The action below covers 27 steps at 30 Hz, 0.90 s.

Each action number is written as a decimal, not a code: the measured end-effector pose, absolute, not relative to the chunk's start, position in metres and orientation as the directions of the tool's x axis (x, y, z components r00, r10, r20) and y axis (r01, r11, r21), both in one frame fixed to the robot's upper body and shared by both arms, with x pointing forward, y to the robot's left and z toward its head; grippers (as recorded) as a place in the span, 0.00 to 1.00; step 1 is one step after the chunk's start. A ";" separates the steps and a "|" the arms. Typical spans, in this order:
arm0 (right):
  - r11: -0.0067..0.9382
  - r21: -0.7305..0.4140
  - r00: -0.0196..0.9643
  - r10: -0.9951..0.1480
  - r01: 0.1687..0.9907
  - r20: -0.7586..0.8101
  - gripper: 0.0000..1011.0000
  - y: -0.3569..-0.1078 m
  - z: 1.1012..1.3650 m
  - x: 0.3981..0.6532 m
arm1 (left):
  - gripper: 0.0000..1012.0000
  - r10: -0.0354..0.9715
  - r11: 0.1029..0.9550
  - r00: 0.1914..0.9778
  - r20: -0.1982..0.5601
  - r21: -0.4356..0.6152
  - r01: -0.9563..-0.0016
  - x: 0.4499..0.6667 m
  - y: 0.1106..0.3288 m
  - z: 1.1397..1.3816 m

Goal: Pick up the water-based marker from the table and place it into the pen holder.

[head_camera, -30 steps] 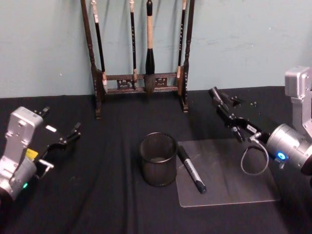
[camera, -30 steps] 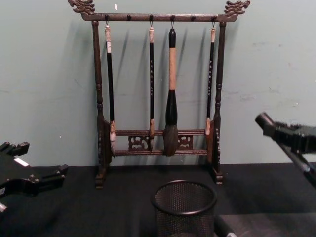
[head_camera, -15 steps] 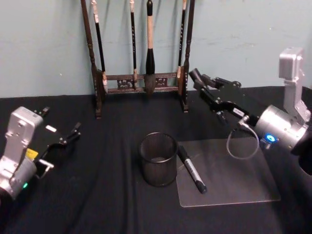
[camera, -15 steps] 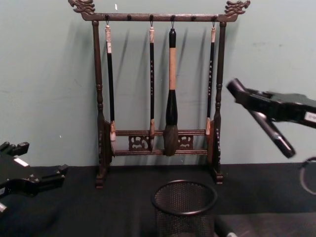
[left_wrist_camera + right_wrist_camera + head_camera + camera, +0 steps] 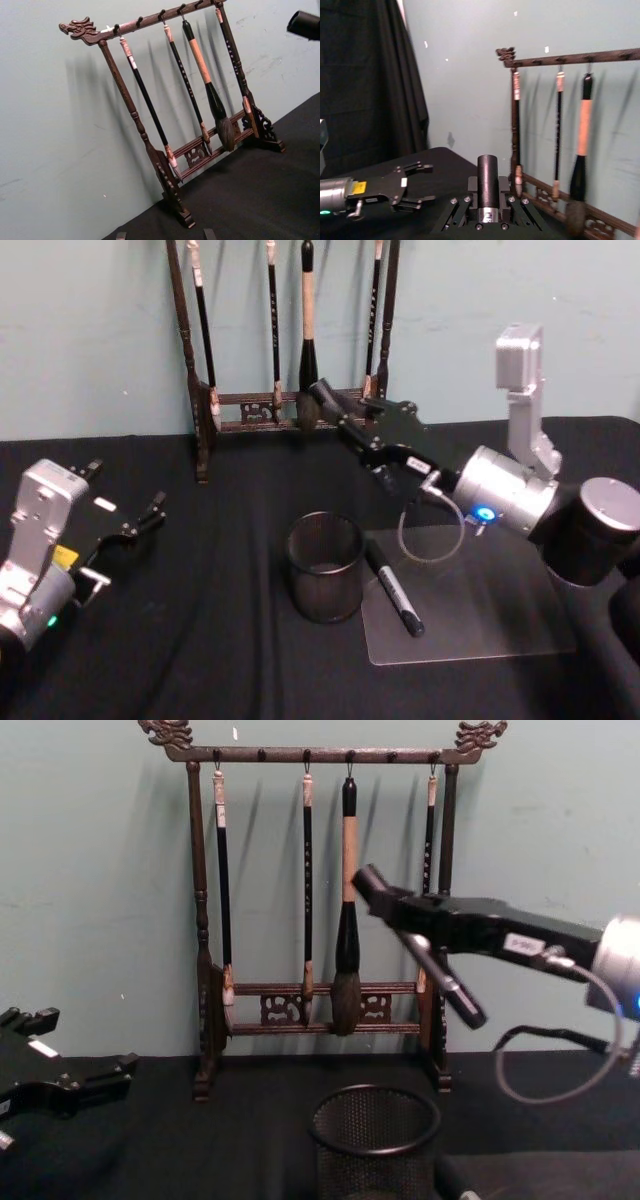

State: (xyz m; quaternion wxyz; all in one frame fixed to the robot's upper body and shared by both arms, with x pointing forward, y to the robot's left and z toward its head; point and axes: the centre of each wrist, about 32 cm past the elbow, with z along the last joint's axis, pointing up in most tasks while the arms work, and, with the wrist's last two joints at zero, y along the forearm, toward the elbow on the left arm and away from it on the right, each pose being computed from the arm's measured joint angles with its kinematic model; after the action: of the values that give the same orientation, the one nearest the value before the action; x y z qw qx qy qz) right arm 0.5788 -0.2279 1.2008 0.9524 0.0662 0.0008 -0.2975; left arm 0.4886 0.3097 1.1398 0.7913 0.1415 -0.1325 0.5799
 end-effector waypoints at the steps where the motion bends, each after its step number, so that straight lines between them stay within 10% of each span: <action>1: 0.817 0.125 0.826 -0.563 0.563 -0.043 0.24 -0.226 1.200 0.579 | 0.99 0.880 0.287 0.292 0.374 0.070 -0.955 0.489 0.310 1.140; 27: 0.871 0.055 0.868 -0.479 0.488 -0.128 0.24 -0.186 1.174 0.583 | 0.99 0.880 0.287 0.292 0.374 0.070 -0.955 0.489 0.310 1.140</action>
State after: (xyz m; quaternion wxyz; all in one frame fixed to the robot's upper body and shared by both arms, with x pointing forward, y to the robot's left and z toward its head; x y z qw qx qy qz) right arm 0.5827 -0.1863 1.1744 0.9656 0.0426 0.0553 -0.2504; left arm 0.4886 0.3097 1.1398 0.7913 0.1415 -0.1325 0.5799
